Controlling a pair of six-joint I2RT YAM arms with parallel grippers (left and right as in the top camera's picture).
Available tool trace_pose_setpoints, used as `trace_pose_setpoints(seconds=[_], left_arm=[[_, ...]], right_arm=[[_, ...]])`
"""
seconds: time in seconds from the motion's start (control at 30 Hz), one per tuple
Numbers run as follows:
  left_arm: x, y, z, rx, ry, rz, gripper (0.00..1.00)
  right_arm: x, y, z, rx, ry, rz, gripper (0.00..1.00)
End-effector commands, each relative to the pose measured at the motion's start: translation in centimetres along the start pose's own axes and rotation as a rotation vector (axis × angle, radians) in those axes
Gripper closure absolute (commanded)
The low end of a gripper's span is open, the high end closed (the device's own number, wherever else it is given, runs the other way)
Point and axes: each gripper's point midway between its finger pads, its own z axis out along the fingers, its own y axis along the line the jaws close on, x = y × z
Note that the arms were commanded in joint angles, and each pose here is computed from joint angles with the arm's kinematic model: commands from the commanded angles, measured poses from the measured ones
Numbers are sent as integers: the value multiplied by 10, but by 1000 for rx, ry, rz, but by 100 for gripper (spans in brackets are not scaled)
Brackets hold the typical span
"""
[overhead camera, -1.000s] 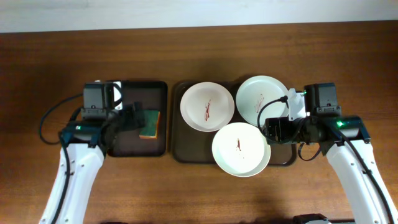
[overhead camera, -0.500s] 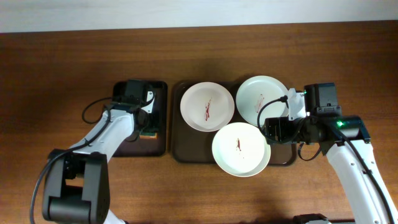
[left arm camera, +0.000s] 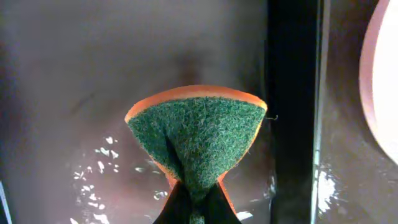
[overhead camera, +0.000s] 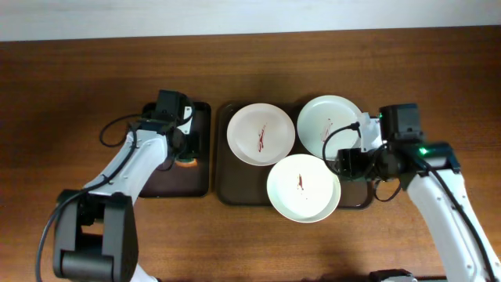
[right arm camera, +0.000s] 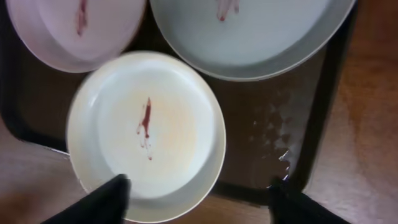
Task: Clean dirty plates on tray and stack at the side
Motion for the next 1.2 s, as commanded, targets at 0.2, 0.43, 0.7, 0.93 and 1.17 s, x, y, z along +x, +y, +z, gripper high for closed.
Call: trace_pose_setpoints(seconds=[0.2, 0.43, 0.7, 0.93, 1.17], left_arm=[[3, 2, -14, -13, 14, -28, 100], [3, 2, -14, -13, 14, -28, 100], [-24, -1, -54, 2, -133, -26, 100], [-82, 2, -145, -12, -520, -37, 100], [-89, 1, -157, -7, -570, -38, 100]], right_arm=[[59, -24, 101, 0, 451, 109, 80], [60, -14, 117, -77, 472, 132, 96], [53, -1, 123, -86, 442, 104, 96], [38, -13, 121, -9, 377, 111, 96], [21, -11, 117, -10, 335, 107, 96]])
